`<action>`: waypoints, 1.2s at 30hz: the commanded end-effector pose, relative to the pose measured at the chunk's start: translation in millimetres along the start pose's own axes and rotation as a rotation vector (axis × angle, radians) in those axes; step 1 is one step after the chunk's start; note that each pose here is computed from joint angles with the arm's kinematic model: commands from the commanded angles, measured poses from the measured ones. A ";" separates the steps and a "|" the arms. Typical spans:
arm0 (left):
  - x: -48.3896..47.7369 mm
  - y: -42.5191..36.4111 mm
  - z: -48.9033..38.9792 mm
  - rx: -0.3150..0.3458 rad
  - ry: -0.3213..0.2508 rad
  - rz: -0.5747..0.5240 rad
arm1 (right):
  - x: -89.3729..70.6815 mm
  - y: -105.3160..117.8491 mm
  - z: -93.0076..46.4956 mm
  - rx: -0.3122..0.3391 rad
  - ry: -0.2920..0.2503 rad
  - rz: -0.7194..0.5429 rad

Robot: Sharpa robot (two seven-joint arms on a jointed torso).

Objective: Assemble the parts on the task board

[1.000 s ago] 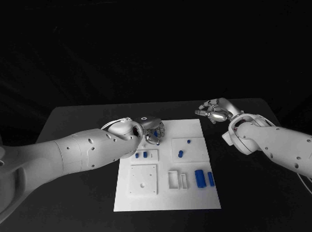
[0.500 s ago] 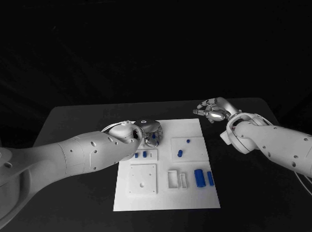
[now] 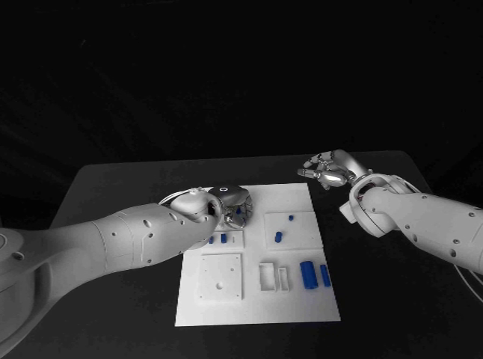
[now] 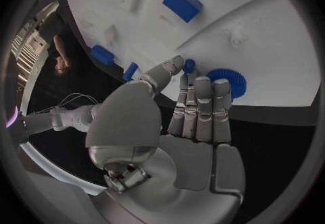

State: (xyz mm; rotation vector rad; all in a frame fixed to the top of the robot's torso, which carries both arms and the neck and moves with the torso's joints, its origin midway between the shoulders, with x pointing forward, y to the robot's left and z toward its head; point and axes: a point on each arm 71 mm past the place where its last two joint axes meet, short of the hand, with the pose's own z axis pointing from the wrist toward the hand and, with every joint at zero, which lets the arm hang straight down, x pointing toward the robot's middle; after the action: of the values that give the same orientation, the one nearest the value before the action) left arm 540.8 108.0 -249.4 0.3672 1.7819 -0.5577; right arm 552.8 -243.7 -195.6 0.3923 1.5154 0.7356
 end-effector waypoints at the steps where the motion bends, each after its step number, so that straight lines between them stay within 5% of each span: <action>1: 7.8 -0.3 0.1 -0.012 0.033 0.013 | 1.7 1.8 -0.2 -0.014 0.013 0.001; 12: 15.5 5.9 -0.5 -0.031 0.054 0.012 | 1.3 1.4 -0.7 -0.014 0.015 0.001; 36: 15.9 18.0 -5.7 -0.062 0.042 0.011 | -0.1 -0.1 -1.3 -0.011 0.014 0.000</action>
State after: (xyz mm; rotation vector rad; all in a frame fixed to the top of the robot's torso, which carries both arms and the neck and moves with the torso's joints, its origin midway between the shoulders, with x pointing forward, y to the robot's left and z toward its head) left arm 543.4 117.3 -253.0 0.3499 1.7689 -0.5423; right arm 552.1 -246.0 -195.4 0.3932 1.5159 0.7340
